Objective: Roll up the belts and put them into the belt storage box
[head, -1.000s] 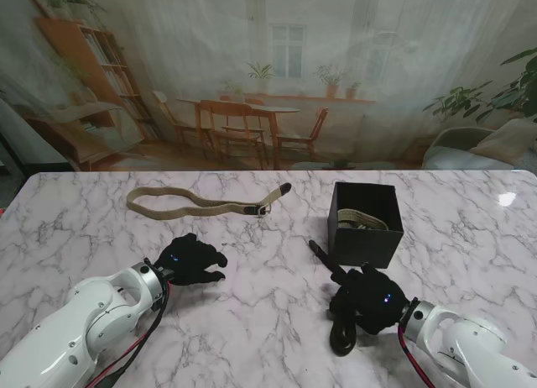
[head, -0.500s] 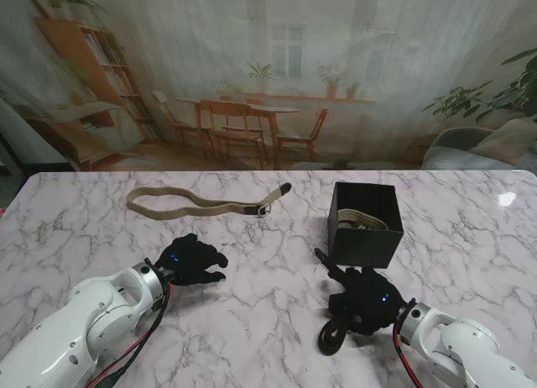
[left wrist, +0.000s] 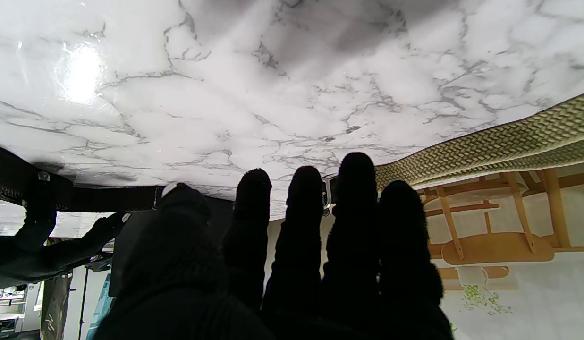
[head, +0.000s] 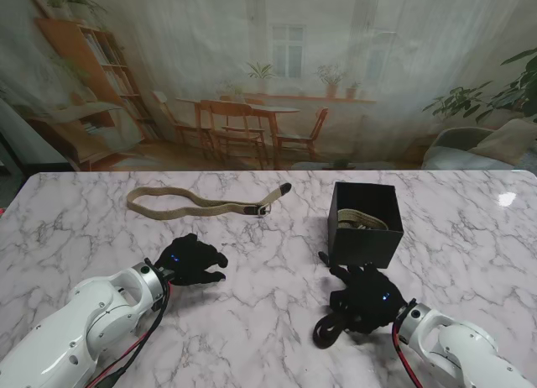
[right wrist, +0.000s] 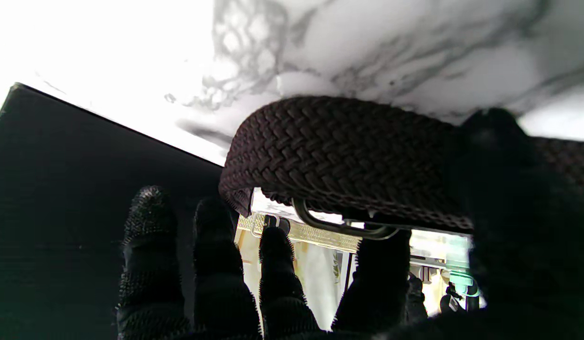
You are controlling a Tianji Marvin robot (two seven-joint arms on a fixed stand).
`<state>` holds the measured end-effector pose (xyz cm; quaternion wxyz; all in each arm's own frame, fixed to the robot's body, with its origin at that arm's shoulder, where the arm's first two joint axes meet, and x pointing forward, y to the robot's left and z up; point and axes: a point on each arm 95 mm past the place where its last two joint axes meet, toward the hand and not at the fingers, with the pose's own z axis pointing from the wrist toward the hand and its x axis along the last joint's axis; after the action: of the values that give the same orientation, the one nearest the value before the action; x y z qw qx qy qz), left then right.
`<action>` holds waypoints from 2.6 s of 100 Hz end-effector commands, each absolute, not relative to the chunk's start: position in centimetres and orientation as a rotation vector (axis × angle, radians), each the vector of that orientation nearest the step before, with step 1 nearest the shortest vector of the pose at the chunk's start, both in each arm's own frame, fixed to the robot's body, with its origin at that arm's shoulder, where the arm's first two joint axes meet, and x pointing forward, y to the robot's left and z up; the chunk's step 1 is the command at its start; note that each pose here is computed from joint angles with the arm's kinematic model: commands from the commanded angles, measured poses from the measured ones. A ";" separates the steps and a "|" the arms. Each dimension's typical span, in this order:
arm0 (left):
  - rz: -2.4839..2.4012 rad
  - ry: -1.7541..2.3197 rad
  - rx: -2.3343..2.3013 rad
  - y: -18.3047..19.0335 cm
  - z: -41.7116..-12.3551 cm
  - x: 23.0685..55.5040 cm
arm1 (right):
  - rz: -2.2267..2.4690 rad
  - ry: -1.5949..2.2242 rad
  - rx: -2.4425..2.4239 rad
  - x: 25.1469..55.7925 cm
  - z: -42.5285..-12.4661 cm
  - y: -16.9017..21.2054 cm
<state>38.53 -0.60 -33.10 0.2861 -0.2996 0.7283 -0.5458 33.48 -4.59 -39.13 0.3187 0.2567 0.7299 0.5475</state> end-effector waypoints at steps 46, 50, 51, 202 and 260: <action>-1.445 1.970 -0.808 -0.8 -33.3 38.5 | 1.563 1.912 0.683 33.1 -40.5 -4.2; -1.444 1.970 -0.808 -0.8 -33.3 38.5 | 1.578 1.900 0.676 33.1 -40.5 -4.1; -1.444 1.970 -0.808 -0.8 -33.3 38.5 | 1.582 1.897 0.676 33.2 -40.5 -4.1; -1.442 1.971 -0.808 -0.8 -33.4 38.5 | 1.600 1.841 0.711 33.1 -41.1 -3.4; -1.435 1.956 -0.816 -0.4 -33.4 38.6 | 1.653 1.720 0.689 32.6 -36.7 -3.1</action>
<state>38.60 -0.55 -33.15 0.2867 -0.3007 0.7296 -0.5432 32.43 -3.29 -37.92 0.3154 0.2762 0.6645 0.6186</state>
